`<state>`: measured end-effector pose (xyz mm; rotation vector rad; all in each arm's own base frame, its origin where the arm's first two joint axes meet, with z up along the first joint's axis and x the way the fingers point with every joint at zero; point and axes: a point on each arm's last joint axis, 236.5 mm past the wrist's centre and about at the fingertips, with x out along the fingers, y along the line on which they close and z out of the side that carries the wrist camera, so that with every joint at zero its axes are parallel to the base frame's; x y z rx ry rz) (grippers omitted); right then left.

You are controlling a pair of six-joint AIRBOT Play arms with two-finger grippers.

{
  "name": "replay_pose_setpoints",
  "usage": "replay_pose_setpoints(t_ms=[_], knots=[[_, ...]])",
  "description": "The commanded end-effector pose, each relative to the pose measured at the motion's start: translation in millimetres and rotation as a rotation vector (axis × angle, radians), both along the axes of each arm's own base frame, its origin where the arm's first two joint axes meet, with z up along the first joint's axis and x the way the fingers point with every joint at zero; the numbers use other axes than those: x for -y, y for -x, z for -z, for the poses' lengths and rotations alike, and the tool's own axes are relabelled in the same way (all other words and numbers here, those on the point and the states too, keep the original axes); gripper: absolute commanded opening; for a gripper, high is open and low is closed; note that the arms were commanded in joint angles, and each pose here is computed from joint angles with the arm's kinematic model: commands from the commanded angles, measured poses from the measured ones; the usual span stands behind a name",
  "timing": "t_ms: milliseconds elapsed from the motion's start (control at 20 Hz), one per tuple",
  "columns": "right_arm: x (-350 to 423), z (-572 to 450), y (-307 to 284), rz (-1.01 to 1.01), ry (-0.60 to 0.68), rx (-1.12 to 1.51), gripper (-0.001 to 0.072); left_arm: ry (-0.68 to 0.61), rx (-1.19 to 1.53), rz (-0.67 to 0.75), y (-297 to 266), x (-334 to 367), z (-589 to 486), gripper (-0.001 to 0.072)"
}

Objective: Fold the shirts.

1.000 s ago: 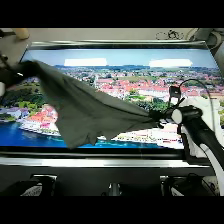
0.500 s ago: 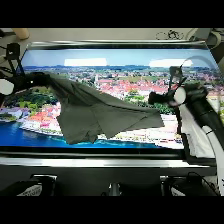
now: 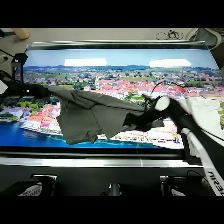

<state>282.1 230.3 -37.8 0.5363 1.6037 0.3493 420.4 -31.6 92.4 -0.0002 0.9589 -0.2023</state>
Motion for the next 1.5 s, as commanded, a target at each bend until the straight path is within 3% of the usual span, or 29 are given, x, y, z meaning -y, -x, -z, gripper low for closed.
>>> replay_pose_setpoints(t_ms=[0, 100, 150, 550, 800, 850, 900, 950, 1050, 1250, 1450], knots=[[-48.9, 42.2, 11.4, 0.09, -0.071, -0.066, 0.0606, -0.002, -0.01, -0.005, 7.9, -0.7, -4.9, 0.0025], [-62.2, 54.7, 8.5, 0.141, -0.09, -0.093, 0.0605, -0.002, -0.001, -0.005, 8.9, -0.6, -8.7, 0.0025], [-66.2, 54.5, 9.1, 0.157, -0.108, -0.115, 0.0549, -0.002, 0.003, -0.005, 9.3, -0.5, -10.4, 0.0025], [-70.2, 51.7, -11.5, 0.35, -0.136, -0.153, 0.0547, -0.002, 0.024, -0.005, 10.9, -0.5, -18.5, 0.0026], [-74.6, 54.3, -19.9, 0.519, -0.127, -0.203, 0.0478, 0.001, 0.053, -0.008, 8.7, -0.1, -25.7, 0.0025], [-75.8, 55.9, -19.5, 0.554, -0.12, -0.218, 0.0402, 0.002, 0.06, -0.009, 8.7, 0.1, -27.9, 0.0026], [-76.3, 58.7, -16.7, 0.576, -0.105, -0.235, 0.0177, 0.002, 0.067, -0.009, 8.6, 0.0, -29.9, 0.0025], [-75.3, 59.4, -16.4, 0.603, -0.101, -0.254, 0.0014, 0.001, 0.075, -0.01, 8.8, -0.1, -32.6, 0.0025], [-76.1, 52.2, -17.1, 0.587, -0.113, -0.236, 0.0017, 0.001, 0.09, -0.011, 9.4, -0.4, -37.6, 0.0025], [-63.9, -26.9, -41.1, 0.453, -0.187, 0.049, 0.0016, 0.022, 0.148, -0.032, 5.9, 0.6, -64.4, 0.0025], [7.6, -244.1, -91.9, 0.184, -0.179, 0.847, 0.0016, 0.085, 0.446, -0.049, 6.8, 7.6, -202.9, 0.0025]])
